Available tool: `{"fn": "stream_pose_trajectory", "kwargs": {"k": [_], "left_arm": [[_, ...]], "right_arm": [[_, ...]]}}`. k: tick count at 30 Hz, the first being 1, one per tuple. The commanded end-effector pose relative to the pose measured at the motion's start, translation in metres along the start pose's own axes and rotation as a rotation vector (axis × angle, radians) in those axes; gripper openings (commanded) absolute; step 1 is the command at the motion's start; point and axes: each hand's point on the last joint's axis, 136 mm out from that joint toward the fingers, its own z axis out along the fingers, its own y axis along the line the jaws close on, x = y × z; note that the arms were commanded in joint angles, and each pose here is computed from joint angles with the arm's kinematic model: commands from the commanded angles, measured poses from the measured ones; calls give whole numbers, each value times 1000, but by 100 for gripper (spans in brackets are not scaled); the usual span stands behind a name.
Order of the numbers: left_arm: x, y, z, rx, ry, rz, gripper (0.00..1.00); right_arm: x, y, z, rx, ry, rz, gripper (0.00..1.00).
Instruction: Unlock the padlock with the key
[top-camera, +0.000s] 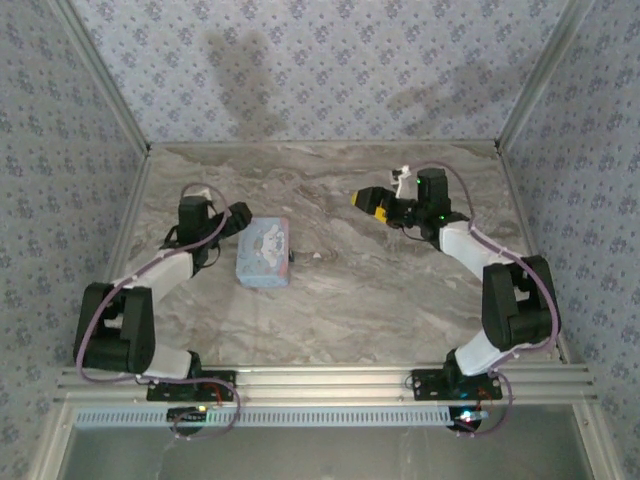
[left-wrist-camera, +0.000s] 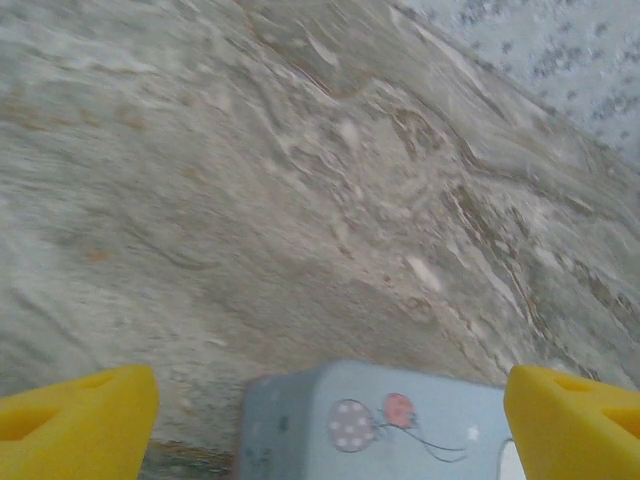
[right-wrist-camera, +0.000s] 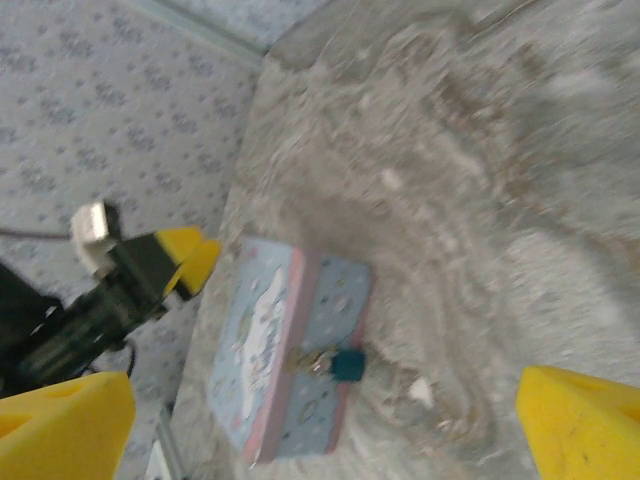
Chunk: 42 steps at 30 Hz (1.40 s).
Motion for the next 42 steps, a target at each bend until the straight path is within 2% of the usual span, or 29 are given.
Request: {"fn": "stream_pose_trajectory", "kwargs": {"k": [1, 2, 4, 6, 13, 16, 21, 23, 26, 30, 33, 37, 40, 42], "left_arm": [[-6, -29, 8, 90, 8, 13, 89], [-3, -34, 12, 100, 21, 18, 88], [0, -43, 17, 116, 41, 27, 88], [3, -53, 22, 135, 58, 37, 86], [26, -107, 39, 240, 140, 98, 85], [39, -132, 47, 284, 173, 115, 84], [61, -184, 56, 387, 244, 145, 83], [71, -204, 57, 421, 271, 169, 83], [76, -221, 54, 436, 265, 199, 83], [53, -200, 45, 289, 201, 220, 89], [30, -159, 33, 99, 156, 243, 92], [0, -87, 12, -113, 85, 194, 96], [-10, -41, -2, -252, 77, 177, 97], [-9, -18, -5, -299, 99, 153, 97]], "right_arm": [[17, 15, 0, -65, 49, 19, 100], [23, 16, 1, -60, 57, 8, 100], [27, 16, 1, -63, 41, -6, 92], [32, 14, 0, -61, 34, -6, 91], [44, 5, -8, 98, 22, -99, 86], [44, -3, -14, 148, 4, -97, 88], [50, -20, -20, 232, 41, -77, 92], [51, -23, -20, 200, 41, -36, 100], [51, -24, -18, 156, 40, 12, 100], [54, -20, -17, 199, 65, -38, 100], [55, -24, -18, 277, 80, -79, 100], [56, -22, -14, 282, 74, -98, 100], [56, -20, -10, 283, 74, -108, 100], [56, -18, -6, 276, 77, -108, 100]]}}
